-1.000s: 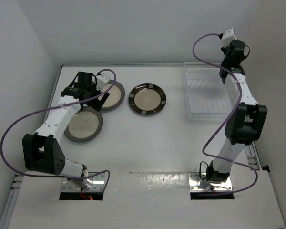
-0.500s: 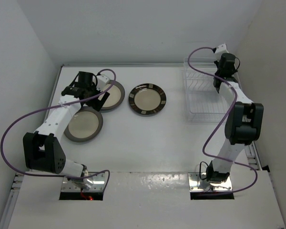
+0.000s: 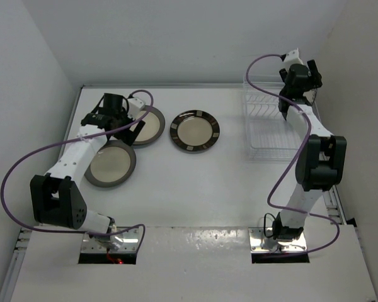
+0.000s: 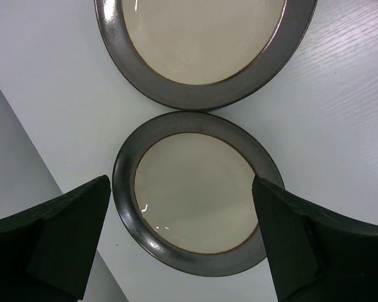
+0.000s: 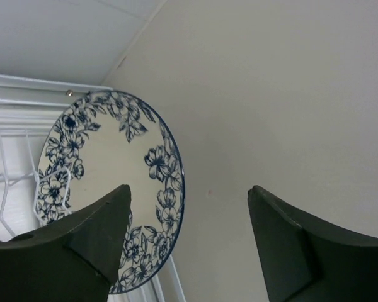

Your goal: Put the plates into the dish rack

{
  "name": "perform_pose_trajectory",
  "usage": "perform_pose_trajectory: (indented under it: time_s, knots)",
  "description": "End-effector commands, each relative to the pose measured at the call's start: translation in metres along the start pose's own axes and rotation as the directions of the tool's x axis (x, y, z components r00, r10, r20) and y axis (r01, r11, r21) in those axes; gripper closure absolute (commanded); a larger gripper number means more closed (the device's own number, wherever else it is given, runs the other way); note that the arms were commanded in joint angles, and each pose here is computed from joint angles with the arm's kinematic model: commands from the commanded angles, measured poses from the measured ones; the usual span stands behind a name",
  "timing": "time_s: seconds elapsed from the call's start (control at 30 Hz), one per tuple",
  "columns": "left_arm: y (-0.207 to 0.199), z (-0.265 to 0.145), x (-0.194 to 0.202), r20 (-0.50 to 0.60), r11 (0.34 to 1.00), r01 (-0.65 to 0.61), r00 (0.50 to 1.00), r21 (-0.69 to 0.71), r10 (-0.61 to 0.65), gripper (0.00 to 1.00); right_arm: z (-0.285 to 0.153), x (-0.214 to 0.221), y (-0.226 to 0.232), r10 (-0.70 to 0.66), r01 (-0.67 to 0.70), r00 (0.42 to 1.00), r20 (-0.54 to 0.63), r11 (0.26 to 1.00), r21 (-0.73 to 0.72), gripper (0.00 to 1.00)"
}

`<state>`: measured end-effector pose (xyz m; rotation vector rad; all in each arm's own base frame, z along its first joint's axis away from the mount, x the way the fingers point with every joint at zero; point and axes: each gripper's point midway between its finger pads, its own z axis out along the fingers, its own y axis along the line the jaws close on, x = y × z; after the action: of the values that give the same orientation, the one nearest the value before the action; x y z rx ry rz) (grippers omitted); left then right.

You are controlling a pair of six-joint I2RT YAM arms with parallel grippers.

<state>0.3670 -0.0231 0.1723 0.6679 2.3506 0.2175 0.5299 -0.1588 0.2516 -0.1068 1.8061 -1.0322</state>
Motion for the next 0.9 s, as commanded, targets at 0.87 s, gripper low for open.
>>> perform_pose_trajectory:
  time_s: [0.87]
  knots:
    - [0.051, 0.039, 0.043, -0.264, 0.834, 0.551, 0.811, 0.04, -0.522, 0.04, -0.327, -0.042, 0.251, 0.471, -0.722, 0.674, -0.57, 0.255, -0.643, 0.04]
